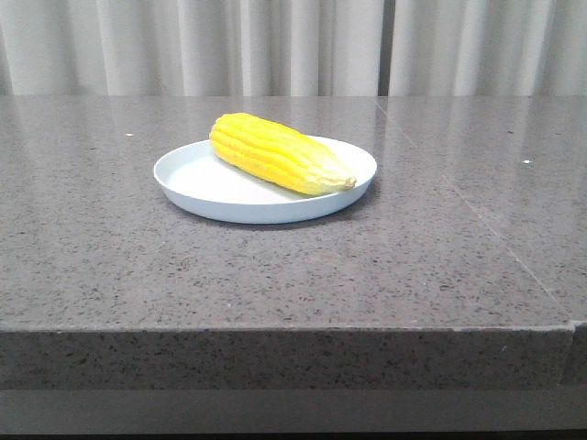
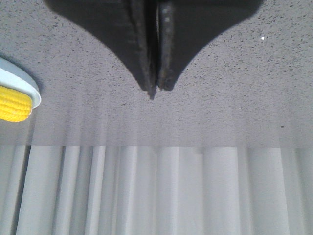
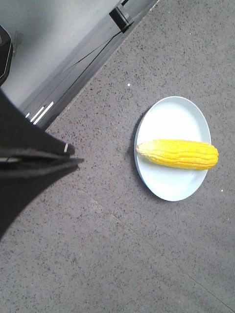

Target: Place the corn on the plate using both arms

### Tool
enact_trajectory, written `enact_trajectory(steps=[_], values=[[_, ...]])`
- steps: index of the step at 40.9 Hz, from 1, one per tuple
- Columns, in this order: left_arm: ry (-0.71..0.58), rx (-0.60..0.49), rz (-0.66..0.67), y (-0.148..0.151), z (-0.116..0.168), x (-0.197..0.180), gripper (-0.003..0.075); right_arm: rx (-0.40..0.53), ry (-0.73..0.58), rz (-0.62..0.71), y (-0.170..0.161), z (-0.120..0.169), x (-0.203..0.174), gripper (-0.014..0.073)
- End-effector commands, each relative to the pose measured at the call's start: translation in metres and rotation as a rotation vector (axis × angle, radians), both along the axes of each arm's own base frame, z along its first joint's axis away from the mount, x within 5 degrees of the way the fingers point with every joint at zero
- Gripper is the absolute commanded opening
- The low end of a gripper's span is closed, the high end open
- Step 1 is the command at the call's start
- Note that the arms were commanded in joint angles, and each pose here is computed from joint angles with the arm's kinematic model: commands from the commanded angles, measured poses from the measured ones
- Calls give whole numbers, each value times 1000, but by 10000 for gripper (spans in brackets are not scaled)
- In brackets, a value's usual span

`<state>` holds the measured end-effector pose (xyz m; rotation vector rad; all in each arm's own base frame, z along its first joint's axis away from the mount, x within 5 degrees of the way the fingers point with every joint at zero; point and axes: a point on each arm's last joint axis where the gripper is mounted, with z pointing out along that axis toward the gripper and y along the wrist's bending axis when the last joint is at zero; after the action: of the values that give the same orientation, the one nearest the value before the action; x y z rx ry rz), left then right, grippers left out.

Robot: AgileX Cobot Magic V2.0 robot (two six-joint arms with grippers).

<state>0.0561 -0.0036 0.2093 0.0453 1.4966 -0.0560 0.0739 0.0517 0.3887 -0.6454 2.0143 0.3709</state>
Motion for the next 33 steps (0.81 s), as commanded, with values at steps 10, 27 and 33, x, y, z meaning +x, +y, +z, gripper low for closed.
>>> enact_trajectory(steps=[10, 27, 33], values=[[-78, -26, 0, 0, 1, -1, -20, 56, -112, -20, -3, 10, -1, -87], [-78, -26, 0, 0, 1, -1, -20, 156, -460, -358, -37, -63, -15, -86], [-78, -26, 0, 0, 1, -1, -20, 168, -538, -439, -42, -109, -16, -86]])
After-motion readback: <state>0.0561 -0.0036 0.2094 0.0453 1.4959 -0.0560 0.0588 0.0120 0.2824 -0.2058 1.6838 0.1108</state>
